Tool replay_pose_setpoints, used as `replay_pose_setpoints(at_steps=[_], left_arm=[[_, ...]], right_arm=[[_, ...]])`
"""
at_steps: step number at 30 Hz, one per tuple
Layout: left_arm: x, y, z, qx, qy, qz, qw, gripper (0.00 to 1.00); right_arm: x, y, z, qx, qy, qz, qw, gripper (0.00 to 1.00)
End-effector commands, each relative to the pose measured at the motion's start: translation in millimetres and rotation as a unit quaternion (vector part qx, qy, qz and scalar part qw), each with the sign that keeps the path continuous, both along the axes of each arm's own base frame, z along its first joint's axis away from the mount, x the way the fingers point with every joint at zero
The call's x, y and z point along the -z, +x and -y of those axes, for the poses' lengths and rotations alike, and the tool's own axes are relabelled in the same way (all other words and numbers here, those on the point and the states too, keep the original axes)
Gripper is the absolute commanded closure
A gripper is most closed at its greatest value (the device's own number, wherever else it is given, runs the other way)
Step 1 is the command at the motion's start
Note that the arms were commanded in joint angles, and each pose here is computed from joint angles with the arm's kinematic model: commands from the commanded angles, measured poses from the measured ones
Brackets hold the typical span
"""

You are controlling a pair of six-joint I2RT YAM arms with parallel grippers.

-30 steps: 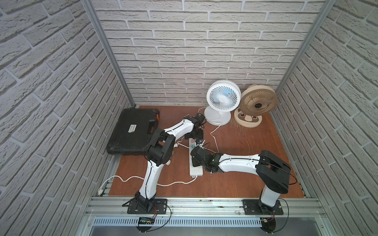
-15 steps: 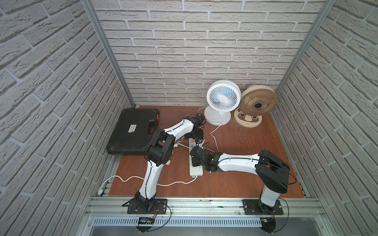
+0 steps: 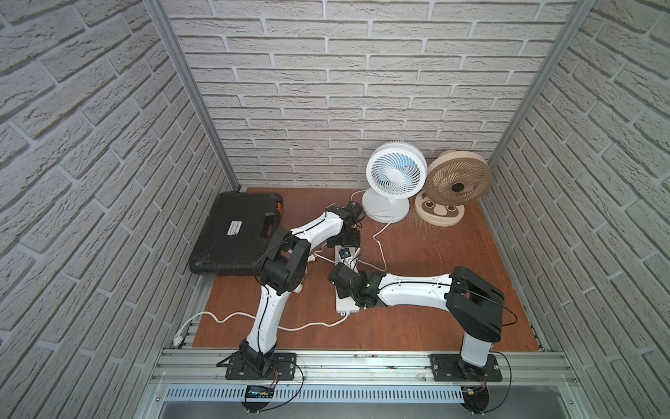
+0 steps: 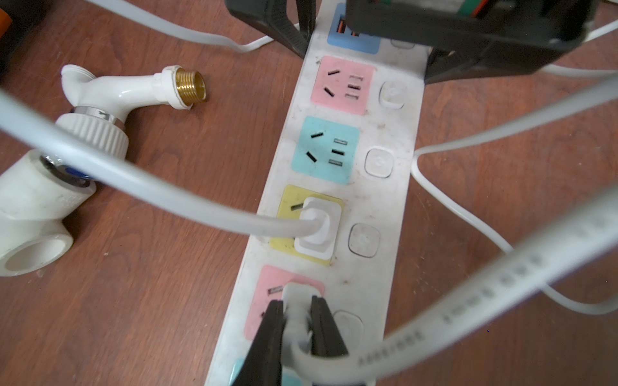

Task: Unplug the desk fan from the power strip
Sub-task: Remove the plug from the socket.

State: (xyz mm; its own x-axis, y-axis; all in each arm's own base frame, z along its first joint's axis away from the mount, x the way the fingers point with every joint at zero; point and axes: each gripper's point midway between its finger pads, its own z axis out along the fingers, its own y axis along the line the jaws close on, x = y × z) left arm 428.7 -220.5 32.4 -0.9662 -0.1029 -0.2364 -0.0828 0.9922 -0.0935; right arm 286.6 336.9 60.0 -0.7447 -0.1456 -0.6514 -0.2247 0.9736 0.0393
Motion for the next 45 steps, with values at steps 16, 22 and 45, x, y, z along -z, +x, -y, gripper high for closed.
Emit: replay_pose_setpoints(at_steps=[16, 22, 45], left_arm=[[51.1, -36.7, -21.0, -0.008, 0.031, -0.088, 0.996, 1.00], [51.7, -37.5, -20.2, -0.008, 0.030, -0.089, 0.996, 1.00], [51.7, -36.2, -17.3, -0.006, 0.024, -0.089, 0.996, 1.00]], right_arm=[[1.9, -1.3, 8.5, 0.020, 0.078, -0.017, 0.997, 0.97], [2.4, -1.4, 8.6, 0.021, 0.083, -0.024, 0.996, 0.97], [-11.7, 3.1, -3.4, -0.004, -0.048, 0.035, 0.998, 0.97]])
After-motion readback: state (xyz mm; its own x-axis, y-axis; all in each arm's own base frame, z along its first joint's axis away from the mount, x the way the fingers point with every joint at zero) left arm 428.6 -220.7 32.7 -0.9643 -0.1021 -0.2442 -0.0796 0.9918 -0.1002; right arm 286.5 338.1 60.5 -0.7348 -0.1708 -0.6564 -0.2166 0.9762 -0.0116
